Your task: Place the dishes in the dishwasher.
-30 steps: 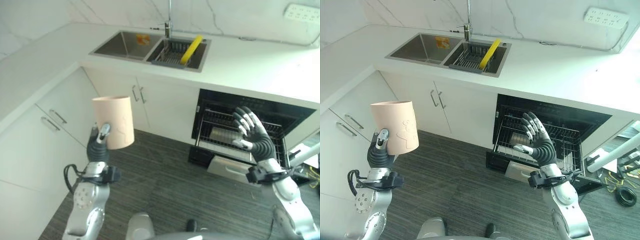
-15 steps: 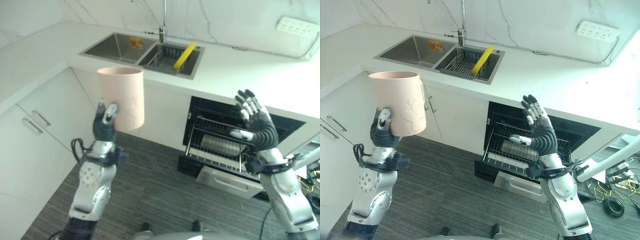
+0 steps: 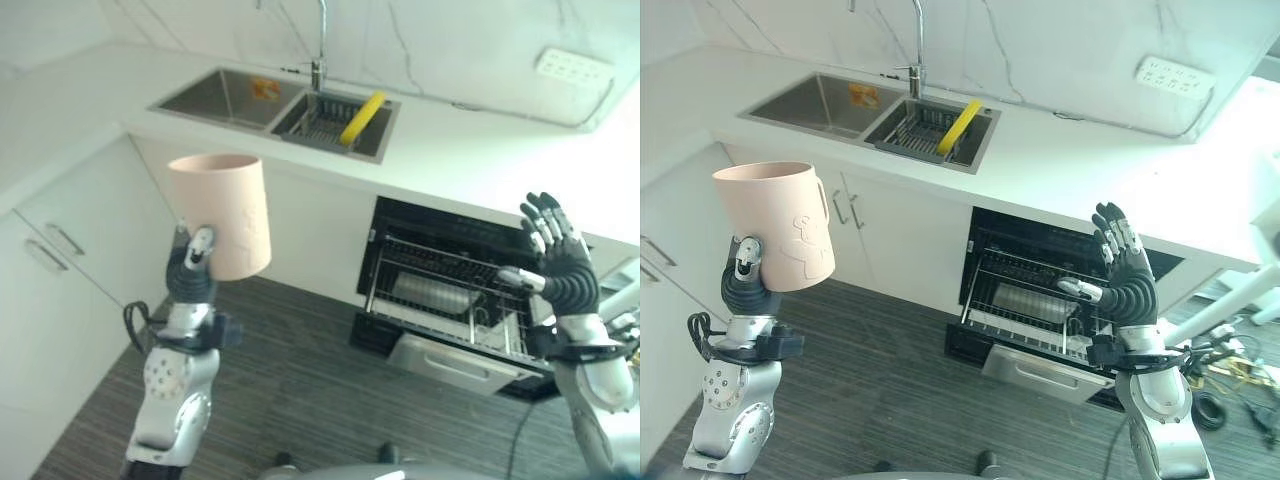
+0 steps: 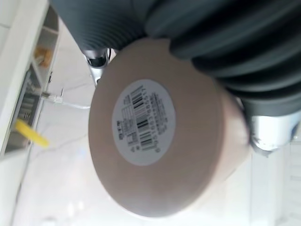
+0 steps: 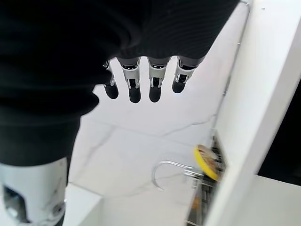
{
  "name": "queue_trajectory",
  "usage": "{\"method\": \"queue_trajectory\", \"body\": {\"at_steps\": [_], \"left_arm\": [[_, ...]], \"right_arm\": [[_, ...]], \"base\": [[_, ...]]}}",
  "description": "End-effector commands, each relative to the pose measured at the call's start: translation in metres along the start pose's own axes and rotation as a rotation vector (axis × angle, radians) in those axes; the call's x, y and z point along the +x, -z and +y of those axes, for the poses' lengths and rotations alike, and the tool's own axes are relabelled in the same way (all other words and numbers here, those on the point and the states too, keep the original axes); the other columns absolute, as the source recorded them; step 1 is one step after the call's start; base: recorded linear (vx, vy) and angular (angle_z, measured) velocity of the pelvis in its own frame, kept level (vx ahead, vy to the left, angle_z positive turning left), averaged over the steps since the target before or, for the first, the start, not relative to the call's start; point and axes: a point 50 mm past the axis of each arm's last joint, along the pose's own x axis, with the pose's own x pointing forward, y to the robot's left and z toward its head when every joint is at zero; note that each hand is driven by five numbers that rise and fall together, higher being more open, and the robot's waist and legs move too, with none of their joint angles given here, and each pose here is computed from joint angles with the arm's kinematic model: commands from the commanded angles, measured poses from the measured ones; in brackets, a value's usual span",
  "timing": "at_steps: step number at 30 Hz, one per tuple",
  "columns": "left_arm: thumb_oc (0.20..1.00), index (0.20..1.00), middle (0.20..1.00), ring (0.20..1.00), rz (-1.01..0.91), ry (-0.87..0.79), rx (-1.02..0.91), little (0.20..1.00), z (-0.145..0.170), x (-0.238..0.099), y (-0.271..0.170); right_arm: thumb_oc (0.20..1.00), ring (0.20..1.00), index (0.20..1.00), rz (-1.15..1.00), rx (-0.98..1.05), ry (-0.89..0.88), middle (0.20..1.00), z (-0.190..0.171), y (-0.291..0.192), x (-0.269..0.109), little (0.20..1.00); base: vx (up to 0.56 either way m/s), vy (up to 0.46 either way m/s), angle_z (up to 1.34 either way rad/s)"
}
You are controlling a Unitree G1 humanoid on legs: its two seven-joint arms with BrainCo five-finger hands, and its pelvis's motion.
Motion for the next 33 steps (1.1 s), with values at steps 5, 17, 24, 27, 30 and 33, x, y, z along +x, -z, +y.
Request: {"method": "queue_trajectory", "body": {"at_steps": [5, 17, 24, 27, 30, 33], "left_arm": [[0.200, 0.200, 0.200, 0.200, -0.162, 0.151, 0.214, 0.200, -0.006, 0.019, -0.032], [0.200, 0.200, 0.200, 0.200, -0.143, 0.014, 0.123, 0.200, -0.011, 0.009, -0.022], [0.200, 0.200, 0.200, 0.200, -0.125, 0.058, 0.082, 0.200, -0.020, 0.013, -0.016], [0.200, 0.200, 0.200, 0.200, -0.111, 0.064, 0.106, 0.200, -0.019, 0.015, -0.014], [0.200, 0.200, 0.200, 0.200, -0.101, 0.057, 0.142, 0.200, -0.012, 0.013, -0.014], [0.200, 0.200, 0.200, 0.200, -0.132, 0.057, 0.235, 0.200, -0.008, 0.016, -0.018]], "right_arm": [[1.000, 1.000, 1.000, -0.254, 0.097, -0.095, 1.000, 0.030, -0.033, 0.018, 1.000], [1.000, 1.000, 1.000, -0.238, 0.197, -0.314, 1.000, 0.047, -0.038, 0.032, 1.000], [1.000, 1.000, 1.000, -0.222, 0.157, -0.249, 1.000, 0.037, -0.037, 0.030, 1.000], [1.000, 1.000, 1.000, -0.189, 0.129, -0.250, 1.000, 0.035, -0.033, 0.028, 1.000], [1.000, 1.000, 1.000, -0.141, 0.126, -0.248, 1.000, 0.036, -0.029, 0.025, 1.000], [1.000, 1.000, 1.000, -0.107, 0.141, -0.237, 1.000, 0.037, -0.025, 0.026, 1.000]], "base": [[0.16, -0.566, -0.05], [0.14, -0.475, -0.05], [0.09, 0.043, 0.27], [0.05, 0.158, 0.03], [0.08, 0.145, -0.14], [0.05, 0.090, -0.17]]}}
